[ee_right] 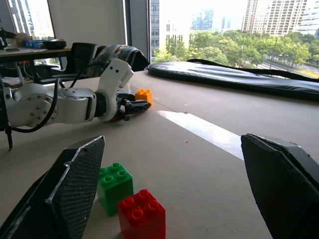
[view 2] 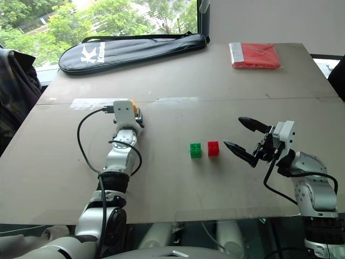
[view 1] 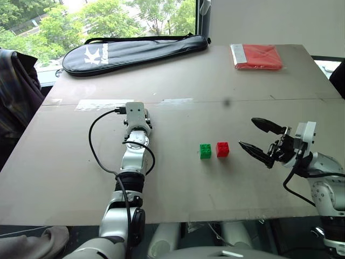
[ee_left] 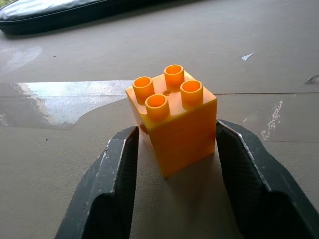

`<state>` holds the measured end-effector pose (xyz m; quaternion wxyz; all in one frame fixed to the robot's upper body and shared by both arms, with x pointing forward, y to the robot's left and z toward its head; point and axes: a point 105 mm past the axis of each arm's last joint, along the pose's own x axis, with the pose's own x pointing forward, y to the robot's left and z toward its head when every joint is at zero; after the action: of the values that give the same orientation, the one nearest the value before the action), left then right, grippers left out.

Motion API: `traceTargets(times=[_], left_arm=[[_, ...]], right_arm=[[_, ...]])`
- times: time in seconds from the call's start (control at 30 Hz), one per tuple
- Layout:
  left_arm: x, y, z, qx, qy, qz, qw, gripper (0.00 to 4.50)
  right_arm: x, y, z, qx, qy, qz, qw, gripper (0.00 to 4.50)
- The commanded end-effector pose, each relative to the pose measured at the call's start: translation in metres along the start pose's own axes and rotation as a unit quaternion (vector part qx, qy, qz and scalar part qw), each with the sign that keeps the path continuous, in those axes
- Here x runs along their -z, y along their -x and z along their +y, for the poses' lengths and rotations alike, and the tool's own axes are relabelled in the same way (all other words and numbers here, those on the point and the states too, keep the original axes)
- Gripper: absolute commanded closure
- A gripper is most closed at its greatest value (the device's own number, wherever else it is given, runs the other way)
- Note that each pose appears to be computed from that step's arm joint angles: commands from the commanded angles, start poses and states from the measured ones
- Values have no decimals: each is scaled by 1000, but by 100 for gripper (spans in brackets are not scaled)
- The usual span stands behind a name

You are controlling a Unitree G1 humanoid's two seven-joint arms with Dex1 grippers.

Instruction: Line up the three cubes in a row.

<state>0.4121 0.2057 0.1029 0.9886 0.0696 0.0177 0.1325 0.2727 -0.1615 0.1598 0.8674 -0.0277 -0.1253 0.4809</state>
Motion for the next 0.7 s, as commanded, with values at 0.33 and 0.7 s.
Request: traceTargets(times=[0.33,0.7], left_arm=[[-20,24,-30,229,33,-68,971,330],[-9,121,-45,656,-65,-91,746,330]], right_arm=[[-4,9,0,-13,11,-8,1000,0],[14,41,18,-81,-7,40,996,0]])
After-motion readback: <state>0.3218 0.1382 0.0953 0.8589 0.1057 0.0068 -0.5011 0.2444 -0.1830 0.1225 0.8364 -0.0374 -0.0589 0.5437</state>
